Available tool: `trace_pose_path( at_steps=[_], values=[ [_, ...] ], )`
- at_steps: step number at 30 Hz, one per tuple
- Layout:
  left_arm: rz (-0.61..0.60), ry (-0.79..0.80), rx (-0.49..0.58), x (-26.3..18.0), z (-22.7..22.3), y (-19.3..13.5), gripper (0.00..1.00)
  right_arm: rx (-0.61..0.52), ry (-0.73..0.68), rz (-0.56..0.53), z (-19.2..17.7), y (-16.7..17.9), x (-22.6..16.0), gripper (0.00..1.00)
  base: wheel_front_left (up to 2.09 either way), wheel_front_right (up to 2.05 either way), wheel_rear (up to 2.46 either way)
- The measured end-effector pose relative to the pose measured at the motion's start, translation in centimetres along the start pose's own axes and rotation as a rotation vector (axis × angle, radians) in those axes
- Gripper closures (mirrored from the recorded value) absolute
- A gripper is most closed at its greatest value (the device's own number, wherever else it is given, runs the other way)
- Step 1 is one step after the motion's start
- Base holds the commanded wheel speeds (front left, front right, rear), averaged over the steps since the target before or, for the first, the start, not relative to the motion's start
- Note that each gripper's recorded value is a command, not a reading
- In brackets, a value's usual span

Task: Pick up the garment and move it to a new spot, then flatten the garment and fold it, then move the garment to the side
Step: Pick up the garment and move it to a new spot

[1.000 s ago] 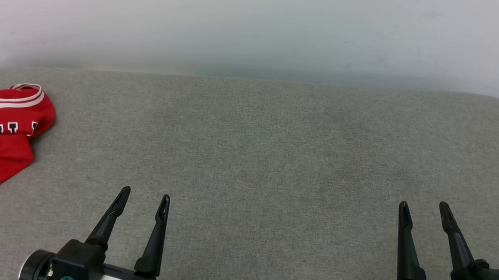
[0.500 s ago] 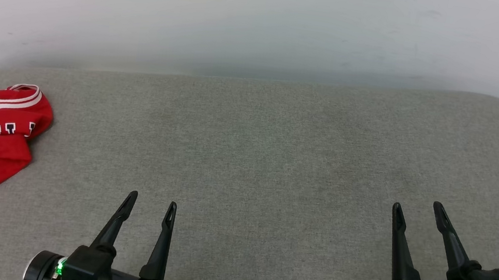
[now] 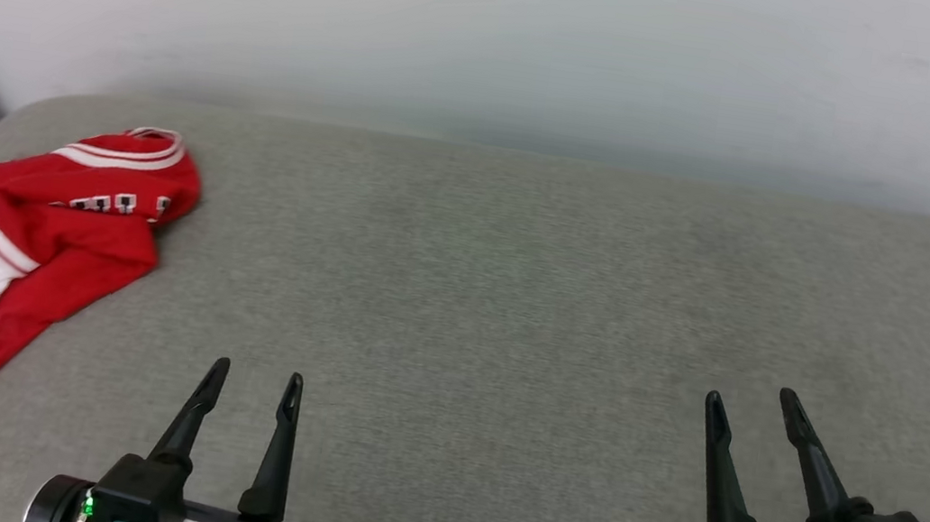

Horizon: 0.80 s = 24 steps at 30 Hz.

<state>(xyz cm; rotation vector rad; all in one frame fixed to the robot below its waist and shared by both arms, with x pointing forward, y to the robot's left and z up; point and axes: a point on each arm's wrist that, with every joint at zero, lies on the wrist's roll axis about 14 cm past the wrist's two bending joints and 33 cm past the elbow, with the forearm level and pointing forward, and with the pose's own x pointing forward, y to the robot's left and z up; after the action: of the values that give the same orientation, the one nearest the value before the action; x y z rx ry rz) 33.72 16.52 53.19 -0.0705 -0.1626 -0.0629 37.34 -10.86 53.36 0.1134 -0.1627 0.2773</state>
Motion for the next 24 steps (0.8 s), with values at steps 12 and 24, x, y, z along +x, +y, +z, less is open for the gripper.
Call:
trace_pose_path(
  at_steps=[12,24],
  values=[
    [0.234,-0.024,0.070,-4.8,1.7,6.4,0.00,0.048,0.023,0.223,-1.2,7.1,2.5,0.00,0.00,0.00,0.00],
    [0.398,-0.026,0.085,-10.2,2.3,10.0,0.00,0.105,0.025,0.398,-1.1,13.2,3.2,0.00,0.00,0.00,0.00]
  ],
)
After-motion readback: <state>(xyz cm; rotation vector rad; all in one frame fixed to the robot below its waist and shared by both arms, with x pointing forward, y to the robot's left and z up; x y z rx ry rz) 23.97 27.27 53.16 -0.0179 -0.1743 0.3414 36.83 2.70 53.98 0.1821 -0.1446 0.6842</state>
